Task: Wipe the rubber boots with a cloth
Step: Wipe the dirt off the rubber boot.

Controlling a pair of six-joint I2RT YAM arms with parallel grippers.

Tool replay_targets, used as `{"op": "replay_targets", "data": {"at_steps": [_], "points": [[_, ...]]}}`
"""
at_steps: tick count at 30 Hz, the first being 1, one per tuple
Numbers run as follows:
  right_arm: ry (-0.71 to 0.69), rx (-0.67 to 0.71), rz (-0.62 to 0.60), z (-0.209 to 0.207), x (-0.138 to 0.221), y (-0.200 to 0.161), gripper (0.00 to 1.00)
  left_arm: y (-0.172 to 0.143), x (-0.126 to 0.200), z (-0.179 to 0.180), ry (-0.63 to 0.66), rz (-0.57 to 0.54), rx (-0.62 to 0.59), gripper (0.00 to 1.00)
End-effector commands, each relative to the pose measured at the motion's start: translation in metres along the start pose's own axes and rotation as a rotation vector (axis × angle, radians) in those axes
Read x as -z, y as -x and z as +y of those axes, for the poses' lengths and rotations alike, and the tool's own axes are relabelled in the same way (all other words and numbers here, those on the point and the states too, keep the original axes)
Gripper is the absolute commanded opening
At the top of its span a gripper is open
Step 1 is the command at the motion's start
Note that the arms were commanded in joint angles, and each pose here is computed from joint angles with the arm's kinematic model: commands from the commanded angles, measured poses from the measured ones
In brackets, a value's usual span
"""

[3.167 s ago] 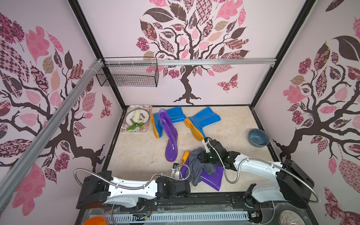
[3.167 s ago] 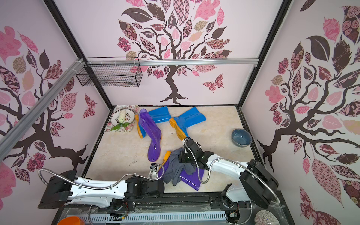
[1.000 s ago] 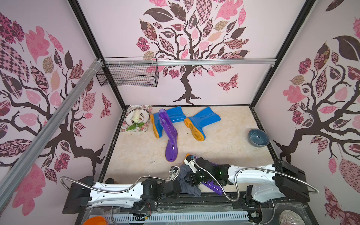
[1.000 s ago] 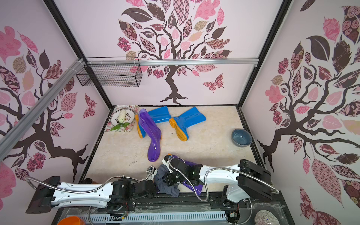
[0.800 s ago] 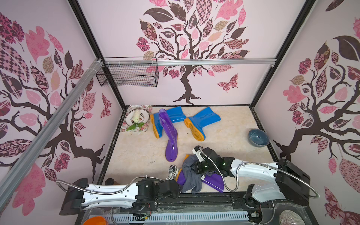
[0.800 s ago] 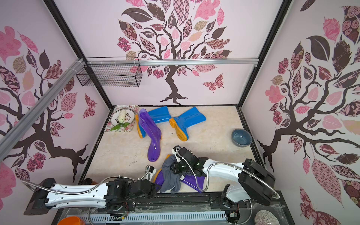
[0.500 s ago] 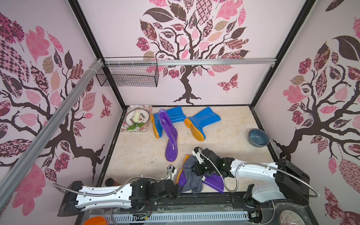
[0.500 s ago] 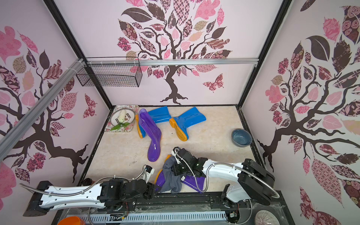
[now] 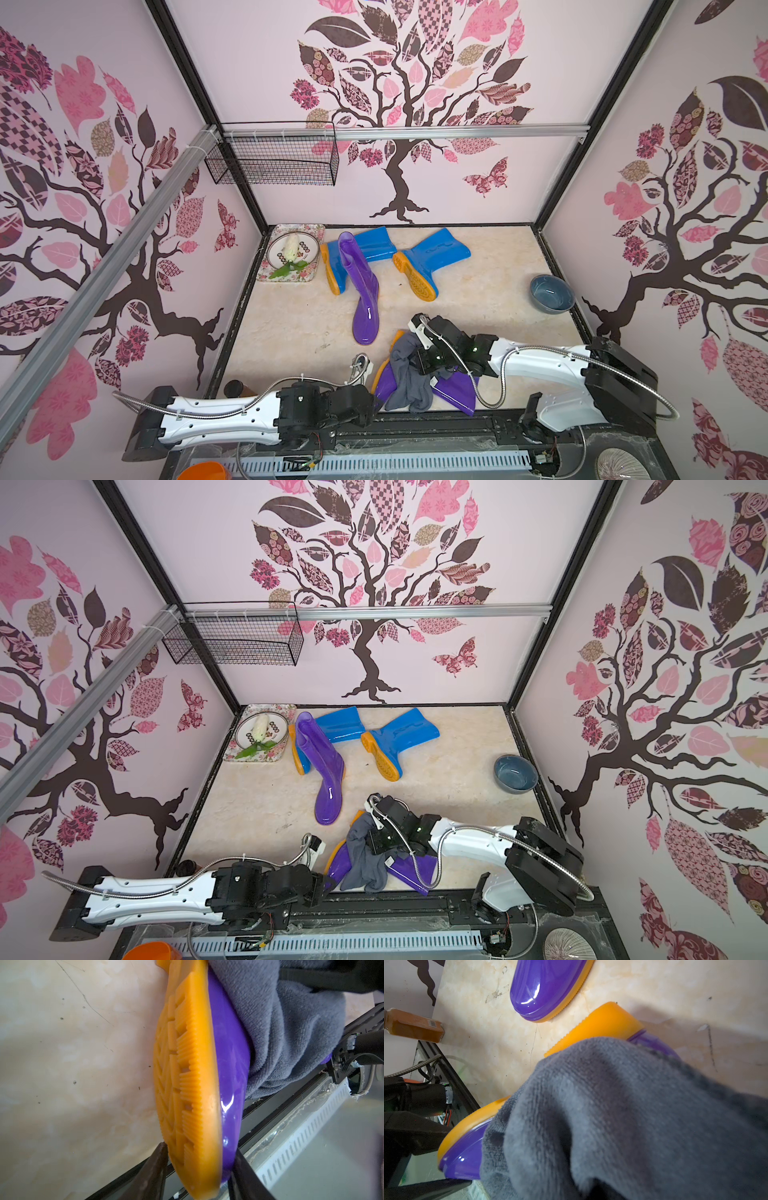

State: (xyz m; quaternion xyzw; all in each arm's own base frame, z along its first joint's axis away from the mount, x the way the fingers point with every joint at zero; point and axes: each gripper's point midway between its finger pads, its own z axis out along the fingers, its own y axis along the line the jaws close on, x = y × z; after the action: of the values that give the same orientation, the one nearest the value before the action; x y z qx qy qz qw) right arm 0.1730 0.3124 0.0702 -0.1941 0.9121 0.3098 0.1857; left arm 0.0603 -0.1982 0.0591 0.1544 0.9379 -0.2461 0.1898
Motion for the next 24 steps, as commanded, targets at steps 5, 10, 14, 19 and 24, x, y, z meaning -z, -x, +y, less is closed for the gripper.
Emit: {"op": "replay_targets", "data": {"at_steps": [5,10,14,19,24], "points": [[-0.021,0.011,0.014,-0.001,0.009,-0.002,0.0,-0.009,0.001,0.019,0.087,0.039,-0.045,0.27],[0.08,0.121,-0.005,0.051,0.021,-0.032,0.0,0.007,0.011,0.012,0.076,-0.023,-0.053,0.22],[0.209,0.113,0.091,0.094,0.001,-0.07,0.0,0.016,0.01,-0.002,0.034,-0.051,-0.055,0.2],[0.264,0.145,0.092,0.127,-0.011,-0.07,0.0,0.017,0.004,-0.013,0.034,-0.031,-0.061,0.17],[0.144,0.02,0.004,0.066,-0.006,-0.026,0.0,0.015,0.001,-0.016,0.022,-0.022,-0.047,0.15]]}}
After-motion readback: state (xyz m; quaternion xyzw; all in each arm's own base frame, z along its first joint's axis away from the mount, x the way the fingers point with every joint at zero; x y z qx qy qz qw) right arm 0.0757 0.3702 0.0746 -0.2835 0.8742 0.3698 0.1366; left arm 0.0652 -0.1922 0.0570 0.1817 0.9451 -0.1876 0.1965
